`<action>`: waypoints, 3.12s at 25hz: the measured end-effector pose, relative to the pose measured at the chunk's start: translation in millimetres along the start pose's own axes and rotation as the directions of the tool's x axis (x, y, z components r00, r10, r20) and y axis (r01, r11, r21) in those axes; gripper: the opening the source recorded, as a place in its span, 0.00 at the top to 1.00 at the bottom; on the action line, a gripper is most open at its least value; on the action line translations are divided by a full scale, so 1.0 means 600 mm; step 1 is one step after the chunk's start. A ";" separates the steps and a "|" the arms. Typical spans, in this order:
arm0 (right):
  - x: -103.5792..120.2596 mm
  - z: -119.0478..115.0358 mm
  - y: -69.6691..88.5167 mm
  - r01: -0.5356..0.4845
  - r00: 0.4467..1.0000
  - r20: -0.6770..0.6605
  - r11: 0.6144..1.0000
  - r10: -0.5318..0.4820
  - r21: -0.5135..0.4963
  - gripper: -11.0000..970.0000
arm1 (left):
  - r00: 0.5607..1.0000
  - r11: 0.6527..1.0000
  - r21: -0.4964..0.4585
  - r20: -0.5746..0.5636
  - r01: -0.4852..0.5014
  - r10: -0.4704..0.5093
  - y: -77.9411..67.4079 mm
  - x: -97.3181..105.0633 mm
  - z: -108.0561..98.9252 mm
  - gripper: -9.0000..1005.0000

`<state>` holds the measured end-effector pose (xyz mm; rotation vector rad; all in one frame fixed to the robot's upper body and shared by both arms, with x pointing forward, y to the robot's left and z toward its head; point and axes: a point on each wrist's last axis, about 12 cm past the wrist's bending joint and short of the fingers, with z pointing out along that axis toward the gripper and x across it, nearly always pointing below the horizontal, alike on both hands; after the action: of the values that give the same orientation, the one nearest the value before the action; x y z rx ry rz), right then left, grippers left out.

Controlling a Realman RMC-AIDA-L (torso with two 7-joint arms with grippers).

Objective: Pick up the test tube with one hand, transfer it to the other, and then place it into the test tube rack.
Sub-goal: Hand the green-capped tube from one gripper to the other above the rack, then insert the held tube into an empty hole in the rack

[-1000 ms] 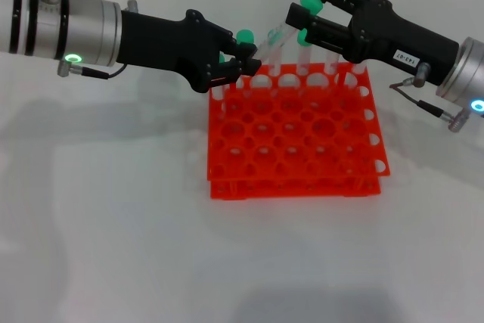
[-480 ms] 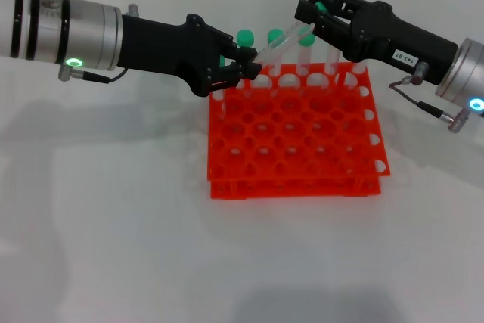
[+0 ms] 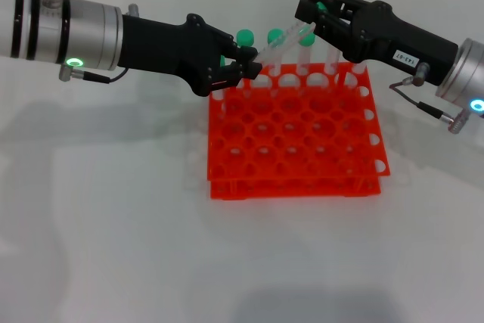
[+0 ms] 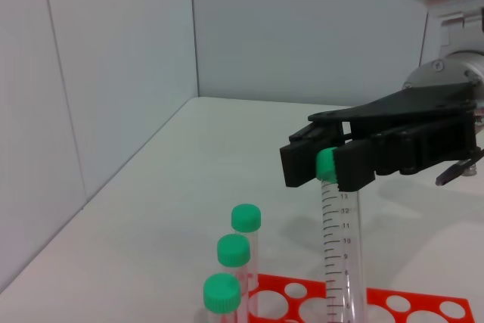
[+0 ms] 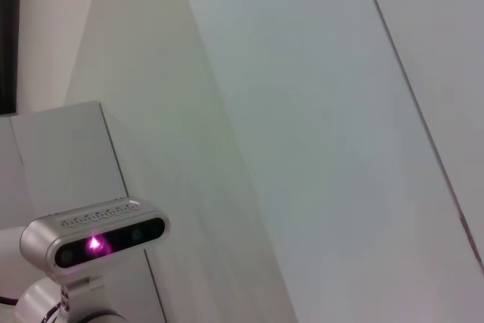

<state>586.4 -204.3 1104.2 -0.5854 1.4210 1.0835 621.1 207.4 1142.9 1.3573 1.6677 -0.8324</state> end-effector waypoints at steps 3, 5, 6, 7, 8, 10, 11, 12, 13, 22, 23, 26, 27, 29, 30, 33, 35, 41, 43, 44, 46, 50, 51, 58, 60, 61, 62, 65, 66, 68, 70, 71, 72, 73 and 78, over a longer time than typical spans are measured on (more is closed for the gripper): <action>0.000 0.000 0.000 0.000 1.000 0.001 1.000 0.000 -0.001 0.71 | 1.000 1.000 -0.002 0.000 0.004 -0.004 0.001 0.000 0.000 0.75; -0.001 0.001 0.000 0.000 1.000 0.002 1.000 0.000 -0.003 0.71 | 1.000 1.000 -0.008 0.000 0.014 -0.014 0.003 -0.004 -0.002 0.75; -0.001 0.001 0.000 -0.001 1.000 0.003 1.000 0.001 -0.004 0.71 | 1.000 1.000 -0.012 0.000 0.020 -0.020 0.004 -0.007 -0.003 0.75; -0.001 0.001 0.000 -0.001 1.000 0.003 1.000 0.001 -0.004 0.71 | 1.000 0.999 -0.016 0.000 0.030 -0.030 0.005 -0.010 -0.003 0.75; -0.001 0.001 0.000 -0.001 1.000 0.003 1.000 0.001 -0.004 0.72 | 0.999 0.999 -0.022 -0.002 0.043 -0.043 0.005 -0.015 -0.004 0.75; -0.002 0.001 0.000 0.001 1.000 0.003 1.000 -0.001 -0.006 0.72 | 0.998 0.998 -0.025 -0.004 0.056 -0.056 0.004 -0.020 -0.005 0.75; -0.003 0.002 0.000 0.003 1.000 0.002 1.000 -0.003 -0.007 0.72 | 0.998 0.998 -0.026 -0.006 0.063 -0.063 0.003 -0.026 -0.005 0.75; -0.003 0.002 0.000 0.004 1.000 0.002 1.000 -0.004 -0.008 0.72 | 0.997 0.997 -0.025 -0.012 0.072 -0.072 0.001 -0.029 -0.006 0.75; -0.003 0.001 0.000 0.005 1.000 0.001 1.000 -0.005 -0.008 0.72 | 0.997 0.996 -0.029 -0.019 0.079 -0.080 0.001 -0.035 -0.009 0.73; -0.008 0.001 -0.002 0.019 1.000 -0.001 1.000 -0.019 -0.014 0.72 | 0.985 0.987 -0.020 -0.064 0.158 -0.159 -0.021 -0.060 -0.040 0.54; -0.010 0.002 -0.002 0.022 1.000 -0.003 1.000 -0.022 -0.018 0.72 | 0.983 0.985 -0.034 -0.064 0.172 -0.174 -0.023 -0.063 -0.052 0.52; -0.017 0.006 -0.004 0.038 0.999 -0.017 0.999 -0.038 -0.035 0.72 | 0.973 0.971 -0.104 -0.055 0.216 -0.222 -0.029 -0.069 -0.088 0.38; -0.020 0.007 -0.005 0.043 0.999 -0.026 0.998 -0.044 -0.042 0.72 | 0.971 0.965 -0.133 -0.051 0.227 -0.236 -0.032 -0.072 -0.101 0.33; -0.027 0.014 -0.005 0.059 0.997 -0.052 0.996 -0.062 -0.066 0.72 | 0.957 0.941 -0.204 -0.043 0.272 -0.286 -0.043 -0.074 -0.133 0.23; -0.032 0.018 -0.006 0.070 0.995 -0.066 0.995 -0.075 -0.078 0.72 | 0.951 0.929 -0.235 -0.043 0.287 -0.305 -0.049 -0.074 -0.147 0.17; -0.041 0.029 -0.006 0.096 0.989 -0.100 0.990 -0.107 -0.102 0.72 | 0.935 0.891 -0.321 -0.041 0.322 -0.352 -0.080 -0.060 -0.184 0.11; -0.048 0.038 -0.006 0.118 0.984 -0.123 0.986 -0.132 -0.117 0.72 | 0.933 0.877 -0.354 -0.033 0.326 -0.360 -0.102 -0.046 -0.196 0.11; -0.076 0.069 -0.004 0.170 0.958 -0.203 0.970 -0.204 -0.174 0.72 | 0.936 0.863 -0.384 0.009 0.328 -0.352 -0.166 0.009 -0.224 0.11; -0.084 0.077 -0.002 0.181 0.944 -0.241 0.965 -0.225 -0.192 0.72 | 0.935 0.858 -0.386 0.040 0.339 -0.351 -0.182 0.030 -0.232 0.11; -0.089 0.081 -0.001 0.187 0.939 -0.253 0.962 -0.235 -0.199 0.72 | 0.936 0.855 -0.390 0.058 0.342 -0.347 -0.190 0.043 -0.237 0.11; -0.096 0.088 0.000 0.197 0.925 -0.285 0.958 -0.252 -0.209 0.72 | 0.938 0.853 -0.395 0.088 0.342 -0.335 -0.205 0.062 -0.245 0.11; -0.112 0.105 0.004 0.200 0.903 -0.335 0.953 -0.270 -0.228 0.72 | 0.942 0.858 -0.389 0.133 0.337 -0.309 -0.228 0.093 -0.252 0.11; -0.116 0.110 0.004 0.201 0.897 -0.348 0.952 -0.274 -0.232 0.72 | 0.942 0.860 -0.385 0.141 0.335 -0.304 -0.233 0.104 -0.252 0.11; -0.139 0.134 0.001 0.206 0.861 -0.414 0.947 -0.295 -0.246 0.72 | 0.932 0.853 -0.378 0.193 0.359 -0.306 -0.240 0.160 -0.249 0.11; -0.146 0.139 -0.001 0.204 0.854 -0.429 0.949 -0.293 -0.242 0.72 | 0.930 0.853 -0.376 0.209 0.361 -0.302 -0.240 0.166 -0.250 0.11; -0.148 0.142 -0.002 0.204 0.850 -0.438 0.949 -0.293 -0.239 0.72 | 0.931 0.854 -0.377 0.210 0.360 -0.300 -0.241 0.167 -0.250 0.11; -0.149 0.145 -0.003 0.208 0.845 -0.446 0.950 -0.295 -0.235 0.72 | 0.931 0.854 -0.377 0.210 0.358 -0.298 -0.241 0.168 -0.250 0.11; -0.149 0.156 -0.005 0.223 0.826 -0.475 0.950 -0.304 -0.220 0.72 | 0.934 0.855 -0.381 0.206 0.351 -0.291 -0.242 0.169 -0.251 0.11; -0.148 0.159 -0.005 0.224 0.821 -0.482 0.950 -0.304 -0.217 0.72 | 0.935 0.855 -0.382 0.204 0.350 -0.291 -0.242 0.170 -0.251 0.11; -0.144 0.163 -0.006 0.226 0.812 -0.499 0.952 -0.302 -0.209 0.72 | 0.936 0.856 -0.382 0.203 0.348 -0.289 -0.243 0.173 -0.251 0.11; -0.140 0.165 -0.006 0.228 0.808 -0.506 0.952 -0.301 -0.203 0.72 | 0.936 0.857 -0.382 0.203 0.346 -0.287 -0.244 0.174 -0.250 0.11; -0.139 0.166 -0.006 0.229 0.807 -0.507 0.952 -0.301 -0.202 0.72 | 0.936 0.857 -0.383 0.204 0.345 -0.285 -0.244 0.174 -0.250 0.11; -0.138 0.166 -0.006 0.227 0.807 -0.508 0.953 -0.300 -0.201 0.72 | 0.937 0.857 -0.383 0.204 0.344 -0.285 -0.244 0.174 -0.250 0.11; -0.137 0.167 -0.005 0.225 0.807 -0.510 0.953 -0.298 -0.201 0.72 | 0.937 0.857 -0.383 0.205 0.344 -0.285 -0.244 0.174 -0.250 0.11; -0.127 0.168 -0.002 0.221 0.802 -0.520 0.955 -0.294 -0.200 0.72 | 0.938 0.857 -0.385 0.202 0.342 -0.283 -0.244 0.175 -0.251 0.11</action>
<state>650.1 -135.9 1189.5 -1.2250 1.6971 0.8200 440.8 355.6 1117.4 0.7289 1.8521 -0.6788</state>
